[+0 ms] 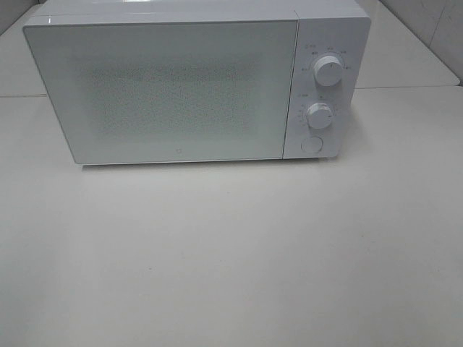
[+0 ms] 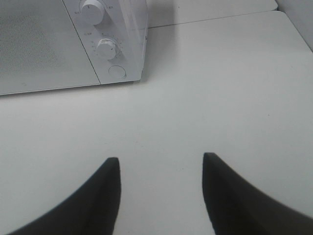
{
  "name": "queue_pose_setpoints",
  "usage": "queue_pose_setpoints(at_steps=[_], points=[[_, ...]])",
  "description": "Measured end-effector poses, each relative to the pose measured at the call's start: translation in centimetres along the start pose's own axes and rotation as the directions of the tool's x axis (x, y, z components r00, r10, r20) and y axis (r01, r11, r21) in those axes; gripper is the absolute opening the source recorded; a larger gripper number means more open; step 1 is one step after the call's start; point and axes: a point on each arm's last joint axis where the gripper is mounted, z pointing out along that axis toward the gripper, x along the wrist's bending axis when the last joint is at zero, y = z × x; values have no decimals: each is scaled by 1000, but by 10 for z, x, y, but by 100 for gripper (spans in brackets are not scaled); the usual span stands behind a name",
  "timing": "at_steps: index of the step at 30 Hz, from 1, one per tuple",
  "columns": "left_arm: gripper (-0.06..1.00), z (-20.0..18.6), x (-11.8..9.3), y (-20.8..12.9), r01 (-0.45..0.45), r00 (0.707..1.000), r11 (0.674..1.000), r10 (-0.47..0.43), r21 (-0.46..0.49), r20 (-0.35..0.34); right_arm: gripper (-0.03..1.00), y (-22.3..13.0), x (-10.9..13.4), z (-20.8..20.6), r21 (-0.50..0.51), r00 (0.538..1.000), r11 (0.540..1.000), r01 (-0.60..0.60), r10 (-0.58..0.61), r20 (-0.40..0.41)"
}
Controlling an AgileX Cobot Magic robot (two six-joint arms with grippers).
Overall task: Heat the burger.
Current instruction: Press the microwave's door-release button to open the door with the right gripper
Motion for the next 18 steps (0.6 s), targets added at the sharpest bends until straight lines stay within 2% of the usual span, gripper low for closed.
queue_pose_setpoints(at_steps=[9,13,14,18], points=[[0,0,0,0,0,1000,1000,0,0,0,49,1,0,2,11,1000,1000,2,-2,1],[0,0,0,0,0,1000,1000,0,0,0,49,6,3,16,104,1000,994,11,-13,15],[0,0,0,0,0,1000,1000,0,0,0,49,9,4,24,156,1000,988,18,-22,23],[0,0,0,0,0,1000,1000,0,0,0,49,15,7,37,215,999,976,39,-46,27]])
